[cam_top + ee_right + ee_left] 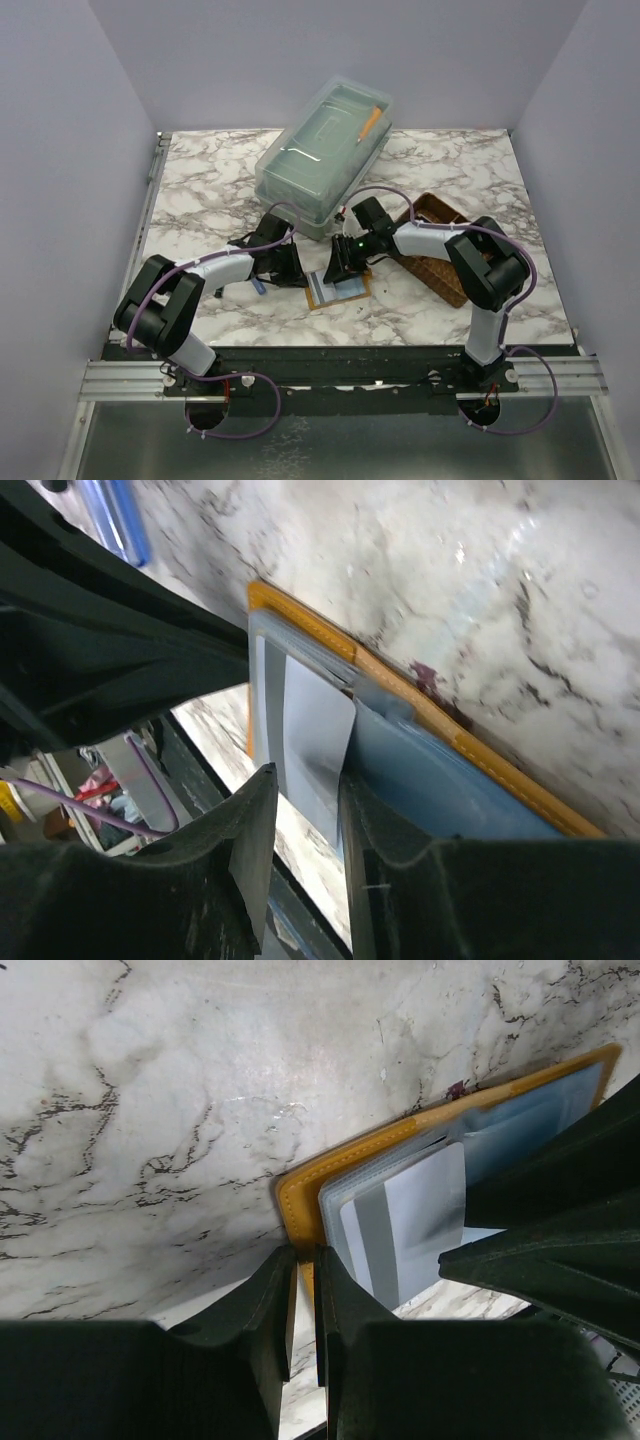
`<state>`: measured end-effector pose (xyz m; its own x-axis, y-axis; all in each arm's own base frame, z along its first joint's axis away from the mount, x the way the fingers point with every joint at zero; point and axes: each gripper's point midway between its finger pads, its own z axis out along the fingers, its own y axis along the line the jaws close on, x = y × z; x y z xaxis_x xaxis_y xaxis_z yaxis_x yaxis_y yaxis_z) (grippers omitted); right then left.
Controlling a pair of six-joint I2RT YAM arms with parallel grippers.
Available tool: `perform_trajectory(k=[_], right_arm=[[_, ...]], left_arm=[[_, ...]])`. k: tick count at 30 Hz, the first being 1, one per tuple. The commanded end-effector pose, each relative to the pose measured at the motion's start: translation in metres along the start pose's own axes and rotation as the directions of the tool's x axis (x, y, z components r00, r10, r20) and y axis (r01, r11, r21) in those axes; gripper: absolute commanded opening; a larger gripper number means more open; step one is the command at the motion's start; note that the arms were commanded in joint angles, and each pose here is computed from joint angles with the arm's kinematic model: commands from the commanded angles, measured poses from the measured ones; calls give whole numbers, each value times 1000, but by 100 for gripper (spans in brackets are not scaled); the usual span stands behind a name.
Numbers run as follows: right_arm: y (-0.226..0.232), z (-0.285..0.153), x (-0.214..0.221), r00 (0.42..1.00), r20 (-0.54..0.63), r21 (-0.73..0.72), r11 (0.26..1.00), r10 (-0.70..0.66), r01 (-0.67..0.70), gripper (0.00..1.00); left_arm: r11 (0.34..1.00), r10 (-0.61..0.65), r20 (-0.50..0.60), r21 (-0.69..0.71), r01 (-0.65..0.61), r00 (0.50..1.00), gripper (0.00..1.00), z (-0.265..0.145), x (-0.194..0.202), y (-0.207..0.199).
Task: Put the credit cards into the card holder
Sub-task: Insert the credit card into the card holder.
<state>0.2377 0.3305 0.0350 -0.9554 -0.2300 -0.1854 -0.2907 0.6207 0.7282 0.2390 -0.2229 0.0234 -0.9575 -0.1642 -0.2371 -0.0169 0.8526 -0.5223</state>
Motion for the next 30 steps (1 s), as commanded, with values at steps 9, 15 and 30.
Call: perform_trajectory(k=[9, 15, 30], right_arm=[[-1, -22, -1, 985, 148, -60, 995, 92, -84, 37], [16, -24, 5, 990, 133, -131, 991, 44, -27, 40], [-31, -171, -74, 913, 405, 282, 957, -52, -71, 68]], left_arm=[[1000, 16, 20, 5, -16, 1000, 20, -1, 0, -1], [1000, 16, 7, 16, -16, 1000, 22, -1, 2, -3], [975, 200, 15, 93, -201, 980, 52, -38, -5, -26]])
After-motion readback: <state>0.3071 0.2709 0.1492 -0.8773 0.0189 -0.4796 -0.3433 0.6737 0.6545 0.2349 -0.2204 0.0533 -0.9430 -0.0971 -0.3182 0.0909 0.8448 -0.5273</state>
